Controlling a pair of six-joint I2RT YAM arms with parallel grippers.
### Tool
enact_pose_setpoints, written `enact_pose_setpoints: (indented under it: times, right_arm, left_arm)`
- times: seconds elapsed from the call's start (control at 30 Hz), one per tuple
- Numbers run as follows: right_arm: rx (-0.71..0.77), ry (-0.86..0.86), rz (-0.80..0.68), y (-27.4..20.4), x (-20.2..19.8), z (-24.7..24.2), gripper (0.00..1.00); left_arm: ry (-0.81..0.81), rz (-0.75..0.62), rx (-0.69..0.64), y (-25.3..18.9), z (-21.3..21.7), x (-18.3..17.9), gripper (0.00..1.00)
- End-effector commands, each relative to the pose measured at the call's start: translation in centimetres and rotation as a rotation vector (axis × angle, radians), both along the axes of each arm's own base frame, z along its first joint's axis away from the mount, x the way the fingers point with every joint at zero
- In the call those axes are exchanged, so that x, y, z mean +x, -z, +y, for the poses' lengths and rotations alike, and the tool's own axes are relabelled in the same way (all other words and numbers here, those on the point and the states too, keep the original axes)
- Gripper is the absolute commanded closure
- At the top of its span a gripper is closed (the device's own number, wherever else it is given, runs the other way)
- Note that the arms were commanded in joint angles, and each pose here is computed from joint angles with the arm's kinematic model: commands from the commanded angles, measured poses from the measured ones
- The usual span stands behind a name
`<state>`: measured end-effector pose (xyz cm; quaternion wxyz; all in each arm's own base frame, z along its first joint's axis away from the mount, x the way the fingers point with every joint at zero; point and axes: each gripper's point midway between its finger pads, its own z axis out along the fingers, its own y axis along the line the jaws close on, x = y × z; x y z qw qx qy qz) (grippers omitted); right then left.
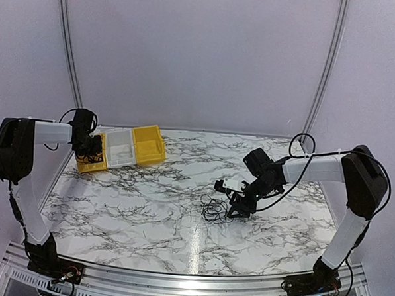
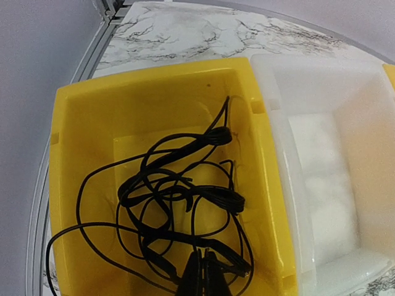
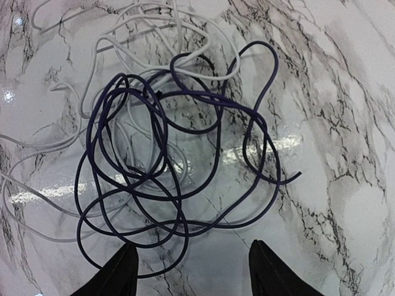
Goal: Untangle the cables
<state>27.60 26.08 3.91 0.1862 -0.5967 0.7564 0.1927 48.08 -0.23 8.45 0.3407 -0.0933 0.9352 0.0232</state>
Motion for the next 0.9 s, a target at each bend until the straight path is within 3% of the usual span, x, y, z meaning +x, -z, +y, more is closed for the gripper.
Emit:
enact_pose_setpoints:
  times: [0.0,0.17,0.27,0.47,0.63,0.87]
  right_arm:
    - [0.007,-0.001,-0.021,-0.9,0.9,0.2,0.38]
    - [0.007,0.000,-0.021,-1.0,0.9,0.2,0.38]
    - [0.007,0.002,-0.020,-1.0,0.9,0.2,0.38]
    - [0.016,0.000,-0.028,-1.5,1.0,0.3,0.38]
    - [0.037,0.000,-0.046,-2.6,1.1,0.5,0.38]
    - [0.137,0.074,-0.127,-7.4,3.0,-0.1,0.39]
  left_arm:
    - [-0.053,0.001,0.041,-0.9,1.3,-0.1,1.00]
    - [-0.082,-0.026,0.088,-2.9,2.2,-0.7,0.97]
    - [-0.101,-0.070,0.103,-5.3,2.7,-1.1,0.70]
    - [-0.112,-0.166,0.112,-9.8,3.0,-2.0,0.49]
    - [-0.064,-0.243,0.037,-12.8,1.2,-3.2,0.45]
    - [0.309,-0.332,-0.041,-16.4,-10.5,-6.2,0.48]
